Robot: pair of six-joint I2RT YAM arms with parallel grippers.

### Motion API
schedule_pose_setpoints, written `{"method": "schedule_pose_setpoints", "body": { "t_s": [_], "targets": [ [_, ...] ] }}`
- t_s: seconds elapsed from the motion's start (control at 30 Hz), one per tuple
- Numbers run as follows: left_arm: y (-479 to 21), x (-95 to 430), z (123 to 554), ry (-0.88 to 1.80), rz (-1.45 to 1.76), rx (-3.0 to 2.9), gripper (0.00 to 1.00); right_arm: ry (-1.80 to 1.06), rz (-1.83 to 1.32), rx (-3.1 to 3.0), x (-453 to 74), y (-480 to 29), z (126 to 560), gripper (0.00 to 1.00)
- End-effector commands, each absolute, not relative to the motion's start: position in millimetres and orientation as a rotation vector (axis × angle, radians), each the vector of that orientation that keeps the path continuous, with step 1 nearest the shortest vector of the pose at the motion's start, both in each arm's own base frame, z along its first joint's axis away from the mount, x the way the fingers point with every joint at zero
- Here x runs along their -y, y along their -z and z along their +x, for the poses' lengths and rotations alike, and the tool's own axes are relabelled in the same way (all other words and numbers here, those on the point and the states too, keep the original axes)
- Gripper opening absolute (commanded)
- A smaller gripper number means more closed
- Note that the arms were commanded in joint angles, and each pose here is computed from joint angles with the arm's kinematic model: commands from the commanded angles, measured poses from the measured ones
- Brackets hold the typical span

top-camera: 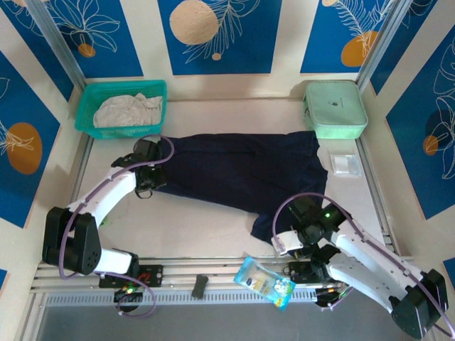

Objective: Fold and stack the t-shirts

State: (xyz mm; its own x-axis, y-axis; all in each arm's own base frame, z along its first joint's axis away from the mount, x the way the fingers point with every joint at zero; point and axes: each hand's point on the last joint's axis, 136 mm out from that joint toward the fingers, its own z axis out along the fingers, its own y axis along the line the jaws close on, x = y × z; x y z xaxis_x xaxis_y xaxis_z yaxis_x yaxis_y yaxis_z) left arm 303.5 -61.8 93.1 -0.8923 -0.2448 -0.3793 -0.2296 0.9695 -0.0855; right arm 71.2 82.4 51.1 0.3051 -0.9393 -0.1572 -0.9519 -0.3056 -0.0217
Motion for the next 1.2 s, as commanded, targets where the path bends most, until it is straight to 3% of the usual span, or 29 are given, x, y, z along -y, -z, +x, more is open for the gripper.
{"method": "schedule_pose_setpoints", "body": {
  "t_s": [0.0, 0.73, 1.17],
  "targets": [
    [-99.0, 58.0, 308.5, 0.016, -0.359, -2.697, 0.00, -0.195, -2.699, -1.798, -51.0, -37.1, 41.5, 0.51],
    [-109.8, 28.5, 368.6, -0.159, -0.447, -2.598, 0.00, -0.159, -2.799, -1.749, -72.0, -24.0, 58.6, 0.51],
    [-103.8, 34.3, 373.0, -0.117, -0.438, -2.613, 0.00, -0.181, -2.780, -1.750, -89.9, -29.0, 60.8, 0.49]
  ]
}}
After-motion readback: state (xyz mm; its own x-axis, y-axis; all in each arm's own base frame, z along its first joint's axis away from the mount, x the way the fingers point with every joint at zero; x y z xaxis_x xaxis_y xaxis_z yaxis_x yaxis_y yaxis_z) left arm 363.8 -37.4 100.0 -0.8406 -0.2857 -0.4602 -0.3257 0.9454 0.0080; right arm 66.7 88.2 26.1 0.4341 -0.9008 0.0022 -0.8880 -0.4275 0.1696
